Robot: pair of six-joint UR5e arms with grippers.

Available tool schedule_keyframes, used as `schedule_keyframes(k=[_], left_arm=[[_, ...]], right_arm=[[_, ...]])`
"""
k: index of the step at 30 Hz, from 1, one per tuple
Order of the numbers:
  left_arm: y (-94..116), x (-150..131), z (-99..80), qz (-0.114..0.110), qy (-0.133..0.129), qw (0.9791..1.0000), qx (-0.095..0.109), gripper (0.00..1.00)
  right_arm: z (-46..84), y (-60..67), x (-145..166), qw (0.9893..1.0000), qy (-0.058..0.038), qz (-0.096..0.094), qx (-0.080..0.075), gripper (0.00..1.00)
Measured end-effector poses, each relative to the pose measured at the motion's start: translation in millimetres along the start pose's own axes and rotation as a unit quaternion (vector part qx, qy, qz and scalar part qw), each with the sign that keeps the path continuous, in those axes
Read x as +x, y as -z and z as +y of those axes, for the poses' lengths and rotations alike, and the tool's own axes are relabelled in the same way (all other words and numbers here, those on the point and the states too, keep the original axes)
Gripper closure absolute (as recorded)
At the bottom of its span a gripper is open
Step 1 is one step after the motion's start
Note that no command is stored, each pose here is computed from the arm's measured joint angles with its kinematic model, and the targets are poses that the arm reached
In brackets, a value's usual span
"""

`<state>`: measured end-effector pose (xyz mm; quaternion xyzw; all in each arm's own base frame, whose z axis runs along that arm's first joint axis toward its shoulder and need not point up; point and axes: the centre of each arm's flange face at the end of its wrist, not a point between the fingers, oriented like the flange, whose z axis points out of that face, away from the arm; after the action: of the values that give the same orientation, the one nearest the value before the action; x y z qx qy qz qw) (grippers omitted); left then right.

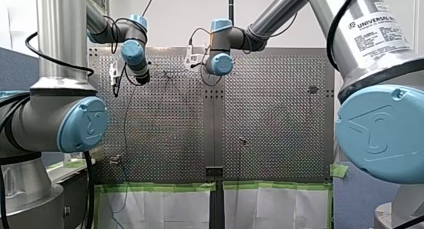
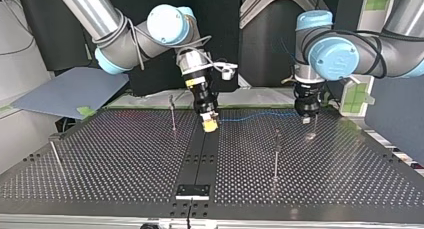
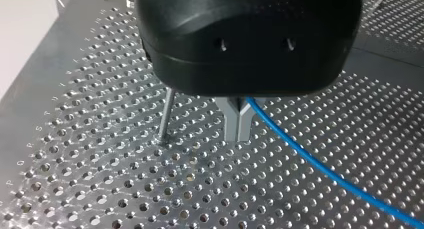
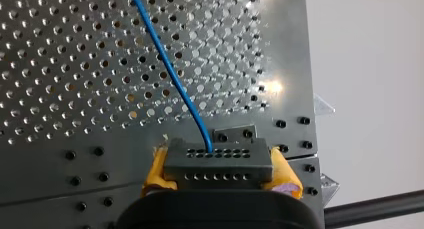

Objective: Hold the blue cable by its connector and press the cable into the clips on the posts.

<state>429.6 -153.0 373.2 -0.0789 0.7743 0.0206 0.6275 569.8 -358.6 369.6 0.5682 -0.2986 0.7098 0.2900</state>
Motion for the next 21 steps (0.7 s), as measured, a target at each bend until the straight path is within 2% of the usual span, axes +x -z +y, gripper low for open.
schedule_keyframes(k=[5,13,21], left_arm=[[0.9,-0.9,-0.1,-0.005,-0.007,0.9999,-0.011,1.0],[1.7,-8.0,1.4,-0.019,-0.005,0.9998,-0.007,1.0],[-8.7,2.0,2.5,-0.007,-0.004,1.0,-0.003,1.0]], right_arm=[[10.1,-4.0,0.5,1.0,-0.0047,0.002,-0.006,1.0],[23.5,-8.9,-1.8,0.9999,-0.0067,0.001,-0.015,1.0],[32.1,-15.6,-8.8,0.9998,-0.0085,-0.001,-0.02,1.0]])
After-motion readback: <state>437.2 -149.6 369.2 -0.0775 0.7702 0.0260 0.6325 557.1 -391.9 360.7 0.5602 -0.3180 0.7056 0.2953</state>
